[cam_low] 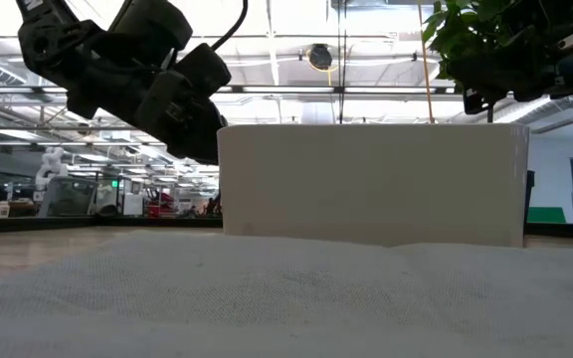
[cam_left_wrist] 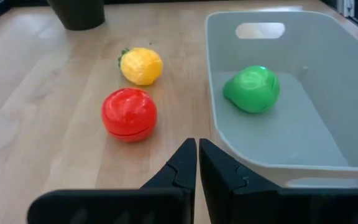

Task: Pick and placing Produce into tupperware
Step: Adjust the gray bin on the table

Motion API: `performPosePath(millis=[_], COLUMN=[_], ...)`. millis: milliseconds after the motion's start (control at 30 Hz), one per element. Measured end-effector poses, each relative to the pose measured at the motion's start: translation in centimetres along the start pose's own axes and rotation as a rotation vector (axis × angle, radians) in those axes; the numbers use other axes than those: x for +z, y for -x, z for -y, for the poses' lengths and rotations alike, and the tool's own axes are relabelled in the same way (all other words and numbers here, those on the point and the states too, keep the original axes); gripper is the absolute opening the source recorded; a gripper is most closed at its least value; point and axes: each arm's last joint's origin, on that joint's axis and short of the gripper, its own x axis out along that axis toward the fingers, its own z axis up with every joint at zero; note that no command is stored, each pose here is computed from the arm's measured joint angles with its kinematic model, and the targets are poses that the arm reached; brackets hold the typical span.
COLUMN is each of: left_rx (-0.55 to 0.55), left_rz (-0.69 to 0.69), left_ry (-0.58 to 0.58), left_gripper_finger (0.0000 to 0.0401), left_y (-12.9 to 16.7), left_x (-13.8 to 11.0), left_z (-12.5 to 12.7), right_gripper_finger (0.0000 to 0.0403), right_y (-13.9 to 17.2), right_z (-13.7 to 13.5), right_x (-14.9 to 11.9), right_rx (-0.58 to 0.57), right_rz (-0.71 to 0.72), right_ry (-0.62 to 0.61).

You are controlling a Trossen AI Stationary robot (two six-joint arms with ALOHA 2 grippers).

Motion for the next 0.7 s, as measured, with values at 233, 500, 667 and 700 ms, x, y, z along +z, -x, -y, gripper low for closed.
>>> performPosePath(millis=[233, 500, 667, 700], left_rx=[-0.013, -0.047, -0.052, -0.051], left_rz=[-0.015, -0.015, -0.015, -0.015], left_ry=[-0.022, -0.034, -0.037, -0.037], left_gripper_finger=[0.0021, 0.0021, 0.0021, 0.0021], left_y=[0.0, 0.01, 0.01, 0.01], left_x=[-0.14, -0.15, -0.15, -0.16], left_z=[0.42, 0.77, 0.84, 0.84], right_gripper_finger=[0.0, 0.0, 0.0, 0.0], right_y=[0.0, 0.0, 0.0, 0.0], right_z=[0.0, 0.0, 0.0, 0.0], right_x=[-0.07, -0.16, -0.22, -0.23], right_rx=[0.0, 0.0, 0.0, 0.0], right_rz=[-0.007, -0.016, -0.023, -0.024], right_ry=[0.001, 0.001, 0.002, 0.002])
